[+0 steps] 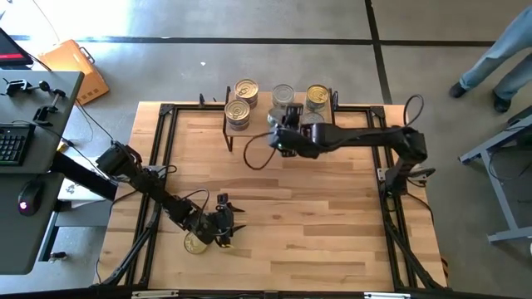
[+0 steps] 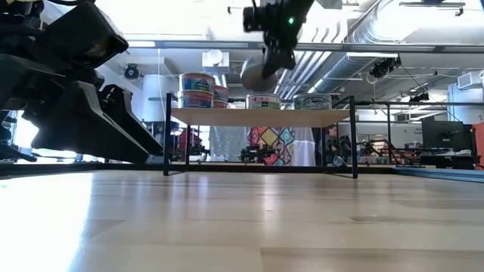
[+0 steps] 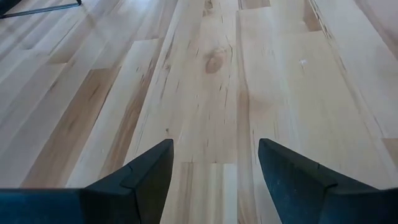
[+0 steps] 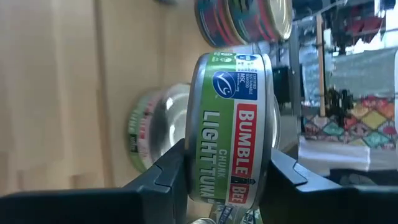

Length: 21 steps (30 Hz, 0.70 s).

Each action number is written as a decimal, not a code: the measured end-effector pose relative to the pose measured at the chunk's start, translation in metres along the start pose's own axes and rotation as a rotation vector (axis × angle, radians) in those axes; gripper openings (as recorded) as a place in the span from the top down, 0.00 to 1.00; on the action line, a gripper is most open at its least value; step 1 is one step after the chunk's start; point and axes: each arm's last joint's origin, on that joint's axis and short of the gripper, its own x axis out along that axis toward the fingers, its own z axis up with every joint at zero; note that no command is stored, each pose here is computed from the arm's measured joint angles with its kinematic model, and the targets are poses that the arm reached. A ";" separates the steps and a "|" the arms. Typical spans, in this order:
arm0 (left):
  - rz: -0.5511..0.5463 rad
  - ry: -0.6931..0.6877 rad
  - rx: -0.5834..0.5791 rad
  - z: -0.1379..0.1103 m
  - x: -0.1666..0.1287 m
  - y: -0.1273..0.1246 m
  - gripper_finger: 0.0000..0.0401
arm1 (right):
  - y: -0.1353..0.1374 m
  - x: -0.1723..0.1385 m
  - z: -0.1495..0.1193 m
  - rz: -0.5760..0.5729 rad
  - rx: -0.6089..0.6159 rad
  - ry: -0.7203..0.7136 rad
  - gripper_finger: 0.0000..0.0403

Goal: Stack canned seafood by type on shelf
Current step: Stack the green white tuna can on top of the other green white tuna can on the shelf

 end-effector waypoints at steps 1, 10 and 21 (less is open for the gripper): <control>0.000 0.000 0.000 0.000 0.000 0.000 0.43 | -0.001 0.004 -0.001 -0.001 0.002 0.012 0.71; 0.000 0.000 0.000 0.000 0.000 0.000 0.43 | -0.005 0.020 -0.007 0.035 0.035 0.046 0.68; 0.000 0.001 0.001 0.000 0.000 0.000 0.43 | -0.002 0.019 -0.007 0.106 0.047 0.030 0.47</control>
